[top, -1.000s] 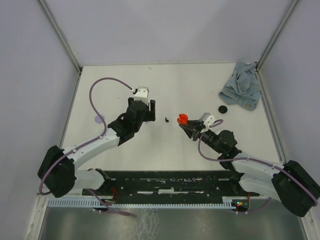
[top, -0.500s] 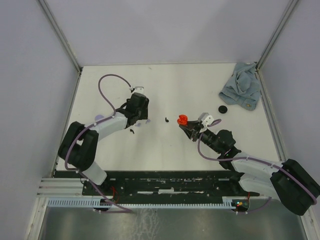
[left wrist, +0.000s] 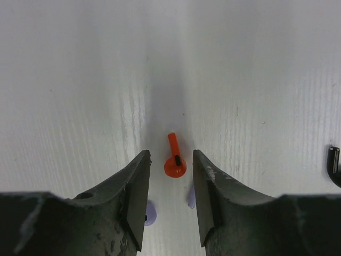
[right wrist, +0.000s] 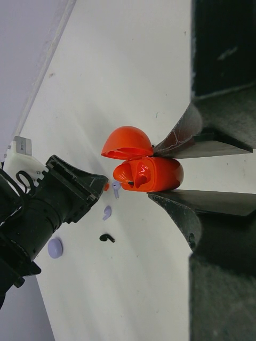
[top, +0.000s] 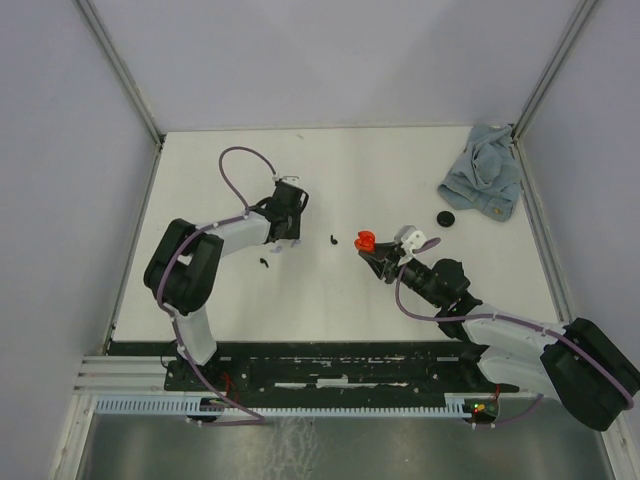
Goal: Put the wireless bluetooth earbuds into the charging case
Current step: Pick up the earbud from the center of the board, then place the earbud at the center of the board.
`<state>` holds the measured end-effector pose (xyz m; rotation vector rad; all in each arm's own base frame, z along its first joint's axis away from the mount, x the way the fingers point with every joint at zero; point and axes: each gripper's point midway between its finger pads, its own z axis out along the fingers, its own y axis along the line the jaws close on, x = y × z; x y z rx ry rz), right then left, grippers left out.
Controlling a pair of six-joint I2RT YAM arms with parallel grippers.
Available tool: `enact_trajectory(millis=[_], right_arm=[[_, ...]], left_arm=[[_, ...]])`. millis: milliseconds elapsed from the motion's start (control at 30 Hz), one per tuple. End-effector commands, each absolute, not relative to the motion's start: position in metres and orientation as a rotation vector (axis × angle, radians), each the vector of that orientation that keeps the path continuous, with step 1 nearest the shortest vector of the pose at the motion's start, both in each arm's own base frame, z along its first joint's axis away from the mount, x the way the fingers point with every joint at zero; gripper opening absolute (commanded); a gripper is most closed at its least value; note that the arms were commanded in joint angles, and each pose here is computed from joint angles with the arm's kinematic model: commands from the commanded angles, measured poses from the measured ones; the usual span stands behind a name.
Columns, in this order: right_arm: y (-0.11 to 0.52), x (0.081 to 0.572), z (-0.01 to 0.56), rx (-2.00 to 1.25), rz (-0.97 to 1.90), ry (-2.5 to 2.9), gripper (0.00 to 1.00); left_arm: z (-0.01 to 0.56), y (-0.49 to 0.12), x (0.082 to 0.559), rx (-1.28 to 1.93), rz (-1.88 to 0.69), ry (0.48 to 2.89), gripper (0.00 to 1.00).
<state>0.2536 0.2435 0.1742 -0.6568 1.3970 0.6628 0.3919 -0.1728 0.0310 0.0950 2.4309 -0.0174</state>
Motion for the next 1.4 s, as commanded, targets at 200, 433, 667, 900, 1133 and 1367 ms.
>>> enact_trajectory(millis=[200, 433, 667, 900, 1133, 1367], right_arm=[[0.246, 0.261, 0.197, -0.634, 0.648, 1.337, 0.04], [0.246, 0.261, 0.198, -0.635, 0.647, 1.336, 0.04], [0.246, 0.26, 0.198, -0.636, 0.648, 1.335, 0.04], [0.247, 0.26, 0.199, -0.64, 0.649, 1.33, 0.04], [0.241, 0.261, 0.2, -0.62, 0.624, 1.326, 0.03], [0.237, 0.264, 0.199, -0.602, 0.599, 1.335, 0.03]], left_arm=[[0.022, -0.173, 0.396, 0.113, -0.001, 2.47, 0.32], [0.029, -0.169, 0.393, 0.139, 0.009, 2.471, 0.19], [0.061, -0.174, 0.39, 0.214, -0.05, 2.421, 0.13], [0.085, -0.207, 0.367, 0.415, -0.176, 2.371, 0.12], [0.069, -0.243, 0.333, 0.664, -0.232, 2.385, 0.13], [0.046, -0.26, 0.305, 0.779, -0.24, 2.421, 0.15]])
